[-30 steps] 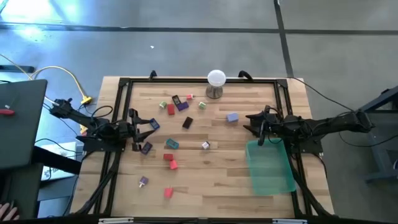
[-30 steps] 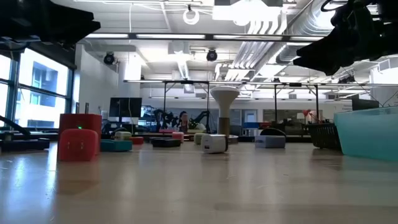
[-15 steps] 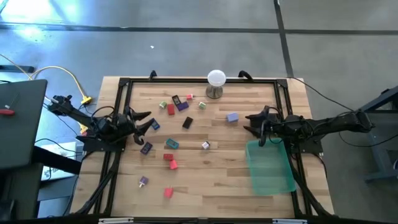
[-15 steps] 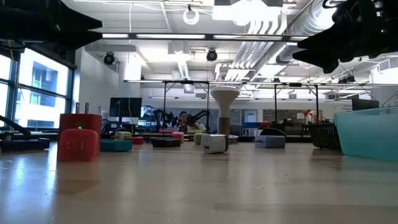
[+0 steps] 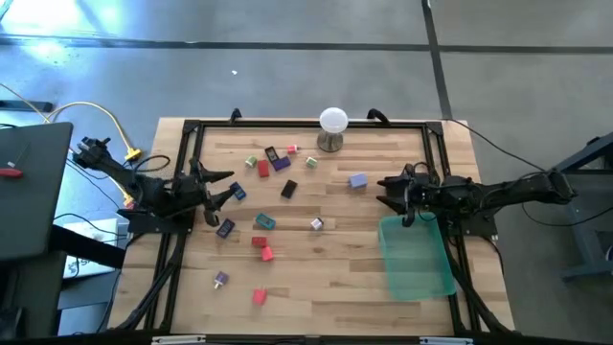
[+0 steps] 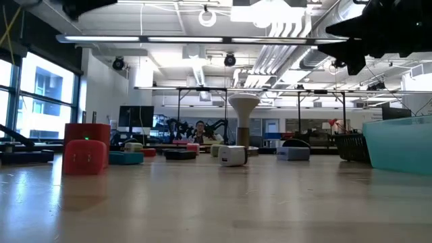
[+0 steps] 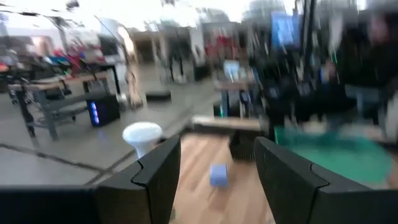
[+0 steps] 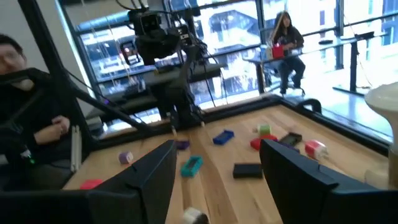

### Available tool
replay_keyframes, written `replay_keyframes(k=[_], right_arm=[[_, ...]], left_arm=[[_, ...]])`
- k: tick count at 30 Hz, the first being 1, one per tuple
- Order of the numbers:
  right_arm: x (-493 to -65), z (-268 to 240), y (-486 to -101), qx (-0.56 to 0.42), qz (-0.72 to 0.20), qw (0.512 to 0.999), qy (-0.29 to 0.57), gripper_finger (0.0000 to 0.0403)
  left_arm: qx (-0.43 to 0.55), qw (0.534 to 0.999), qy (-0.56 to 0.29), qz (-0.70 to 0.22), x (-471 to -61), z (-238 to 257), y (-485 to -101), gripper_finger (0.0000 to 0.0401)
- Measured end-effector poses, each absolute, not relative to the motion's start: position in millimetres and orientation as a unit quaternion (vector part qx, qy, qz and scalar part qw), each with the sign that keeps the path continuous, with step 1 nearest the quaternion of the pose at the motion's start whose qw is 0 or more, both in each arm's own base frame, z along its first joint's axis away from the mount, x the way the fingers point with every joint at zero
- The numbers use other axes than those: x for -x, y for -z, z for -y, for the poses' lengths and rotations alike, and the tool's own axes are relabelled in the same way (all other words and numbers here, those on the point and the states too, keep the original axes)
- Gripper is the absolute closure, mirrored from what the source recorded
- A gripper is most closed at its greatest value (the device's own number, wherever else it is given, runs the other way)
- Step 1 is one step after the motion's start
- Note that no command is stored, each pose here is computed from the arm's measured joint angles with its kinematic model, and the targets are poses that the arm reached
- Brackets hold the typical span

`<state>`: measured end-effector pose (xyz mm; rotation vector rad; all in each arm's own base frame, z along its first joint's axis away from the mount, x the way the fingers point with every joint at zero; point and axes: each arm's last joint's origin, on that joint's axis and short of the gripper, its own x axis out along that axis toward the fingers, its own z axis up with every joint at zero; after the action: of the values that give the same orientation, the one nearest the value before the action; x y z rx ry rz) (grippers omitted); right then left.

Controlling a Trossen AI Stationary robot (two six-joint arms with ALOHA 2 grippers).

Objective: Pick & Place Office items
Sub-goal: Put the blue digital clock into the black basket

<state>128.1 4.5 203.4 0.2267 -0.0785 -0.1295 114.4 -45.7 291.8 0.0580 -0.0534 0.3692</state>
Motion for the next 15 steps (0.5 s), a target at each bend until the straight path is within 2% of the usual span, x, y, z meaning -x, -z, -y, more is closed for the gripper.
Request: replay_keyframes(k=[4, 9, 13, 15], right_arm=[[-127.9, -5.0, -205.9, -0.115, 0.052, 0.991, 0.055, 0.0182], [-128.3, -5.1, -205.8, -0.114, 0.050, 0.991, 0.052, 0.0182], [-128.7, -5.8, -205.3, -0.131, 0.048, 0.989, 0.041, 0.0182], [-128.7, -5.8, -205.3, -0.138, 0.048, 0.988, 0.041, 0.0182]], left_arm=[[-0.039, 0.987, -0.136, -0.078, -119.1, 51.5, -318.4, 0.0203], [-0.017, 0.983, 0.041, -0.178, -125.9, 58.6, -325.2, 0.0203], [-0.053, 0.979, 0.037, -0.195, -129.6, 52.6, -322.0, 0.0203], [-0.103, 0.969, 0.031, -0.223, -129.1, 46.1, -316.8, 0.0203]])
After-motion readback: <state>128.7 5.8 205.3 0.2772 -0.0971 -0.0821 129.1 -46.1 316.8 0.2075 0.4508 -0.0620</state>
